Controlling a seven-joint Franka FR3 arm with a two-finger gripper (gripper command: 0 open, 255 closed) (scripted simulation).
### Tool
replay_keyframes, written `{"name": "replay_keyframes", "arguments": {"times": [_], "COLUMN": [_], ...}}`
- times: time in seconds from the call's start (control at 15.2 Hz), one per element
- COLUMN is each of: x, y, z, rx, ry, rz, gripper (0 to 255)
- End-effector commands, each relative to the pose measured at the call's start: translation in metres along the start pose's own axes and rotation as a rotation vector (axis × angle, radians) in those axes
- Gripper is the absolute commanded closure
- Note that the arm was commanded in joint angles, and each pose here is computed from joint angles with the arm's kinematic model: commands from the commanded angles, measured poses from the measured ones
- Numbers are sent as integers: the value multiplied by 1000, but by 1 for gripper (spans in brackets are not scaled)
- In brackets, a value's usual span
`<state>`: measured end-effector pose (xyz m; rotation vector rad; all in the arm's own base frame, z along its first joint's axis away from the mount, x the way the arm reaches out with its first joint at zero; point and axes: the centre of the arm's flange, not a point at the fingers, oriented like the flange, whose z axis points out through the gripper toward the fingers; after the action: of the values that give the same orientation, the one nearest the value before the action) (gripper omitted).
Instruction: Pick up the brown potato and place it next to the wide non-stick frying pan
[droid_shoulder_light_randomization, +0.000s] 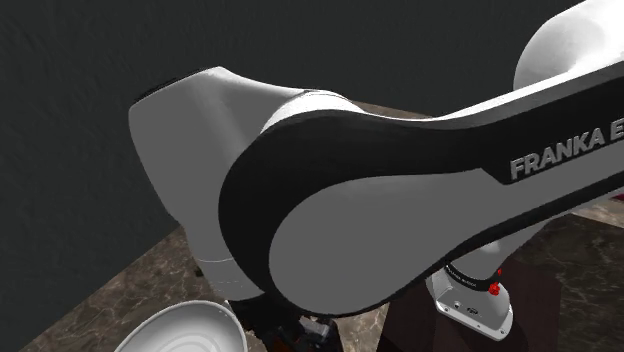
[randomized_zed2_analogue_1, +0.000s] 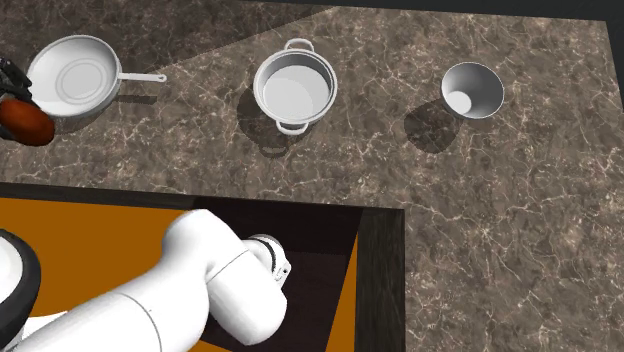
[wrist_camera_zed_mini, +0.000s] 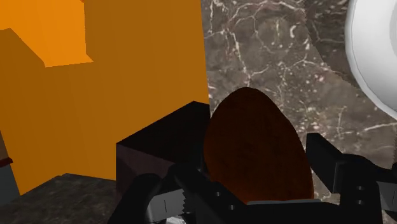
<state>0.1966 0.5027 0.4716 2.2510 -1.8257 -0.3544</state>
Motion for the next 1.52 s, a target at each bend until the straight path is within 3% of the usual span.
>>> {"name": "replay_keyframes", "arguments": {"times": [0.0,0.53,1.45], "x": [-26,-136,-133], "y": [1,-3,-27], "z": [0,3,73], "rx": [-1,-1,-1], "ry": [-1,-1,-1], "rz": [0,0,0], "gripper": [255,255,255]}}
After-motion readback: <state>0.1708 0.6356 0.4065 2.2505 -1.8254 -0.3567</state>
